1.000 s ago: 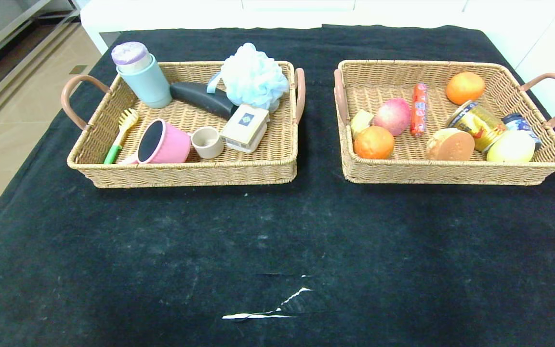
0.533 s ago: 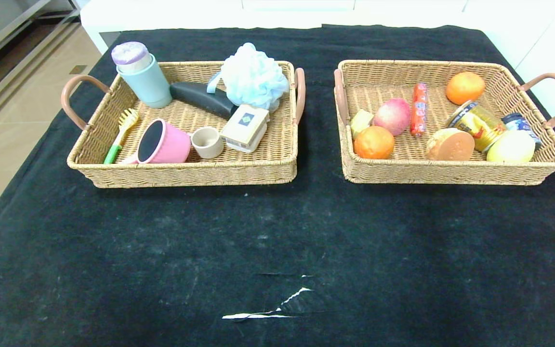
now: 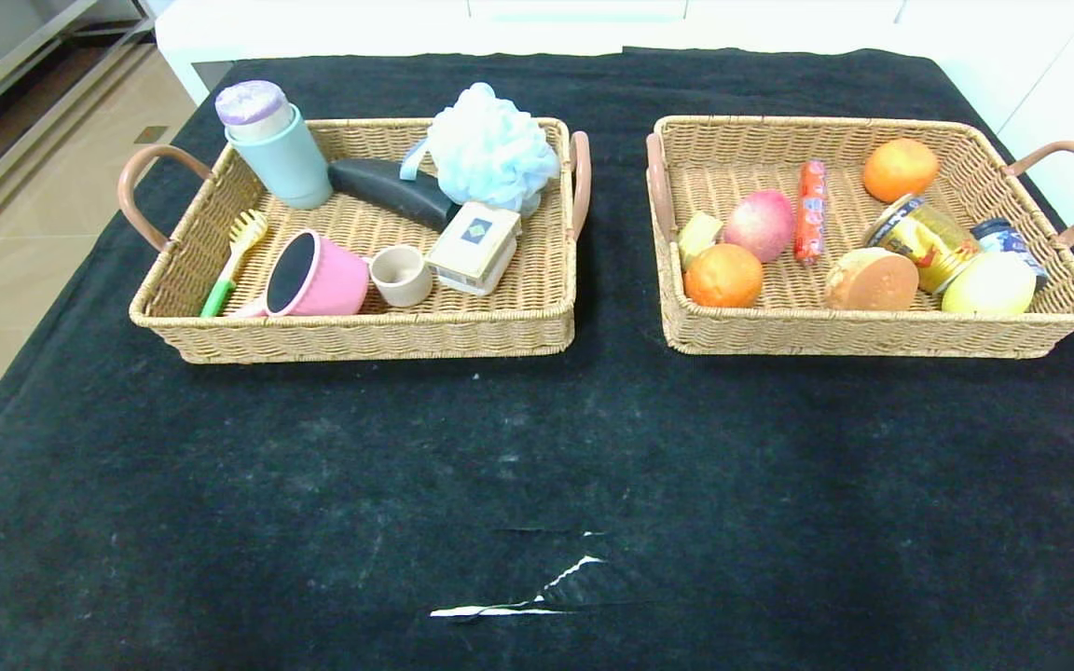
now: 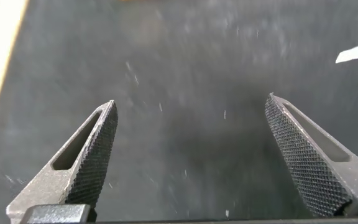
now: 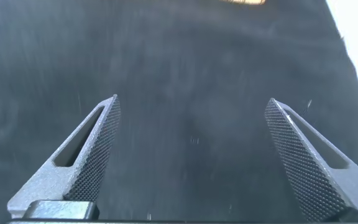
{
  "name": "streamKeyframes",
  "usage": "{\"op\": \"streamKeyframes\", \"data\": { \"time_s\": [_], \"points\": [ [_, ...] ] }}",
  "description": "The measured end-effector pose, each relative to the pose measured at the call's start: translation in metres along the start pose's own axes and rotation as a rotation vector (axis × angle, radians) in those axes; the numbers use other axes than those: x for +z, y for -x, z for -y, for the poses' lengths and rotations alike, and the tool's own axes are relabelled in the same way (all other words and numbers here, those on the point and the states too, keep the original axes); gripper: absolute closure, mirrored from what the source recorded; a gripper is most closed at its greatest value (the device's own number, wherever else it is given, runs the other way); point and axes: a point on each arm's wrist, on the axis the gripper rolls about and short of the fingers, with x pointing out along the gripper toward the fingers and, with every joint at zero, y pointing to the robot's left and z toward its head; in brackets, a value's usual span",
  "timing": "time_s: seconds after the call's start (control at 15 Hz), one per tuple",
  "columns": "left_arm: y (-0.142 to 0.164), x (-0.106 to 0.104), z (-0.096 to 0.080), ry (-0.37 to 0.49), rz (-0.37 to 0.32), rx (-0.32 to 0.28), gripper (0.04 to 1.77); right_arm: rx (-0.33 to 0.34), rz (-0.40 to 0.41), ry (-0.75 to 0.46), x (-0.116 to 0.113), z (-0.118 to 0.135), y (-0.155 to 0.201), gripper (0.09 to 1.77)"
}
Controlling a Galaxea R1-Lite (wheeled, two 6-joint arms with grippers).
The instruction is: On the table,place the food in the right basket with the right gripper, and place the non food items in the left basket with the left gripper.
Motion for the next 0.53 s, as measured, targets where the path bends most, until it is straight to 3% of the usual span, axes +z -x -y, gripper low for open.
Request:
{"op": "streamKeyframes", "data": {
  "time_s": [0.2,0.53],
  "points": [
    [-0.0029,-0.0099,0.0015,0.008,-0.028,-0.005,0.09,-0.011,-0.059,-0.006,-0.0069,-0.0002,-0.0002,0.16],
    [-0.0032,-0.0135,0.0019,0.079,-0.054,0.003,0.09,-0.025,-0.063,-0.048,-0.0074,0.0001,-0.0002,0.16]
  ]
}}
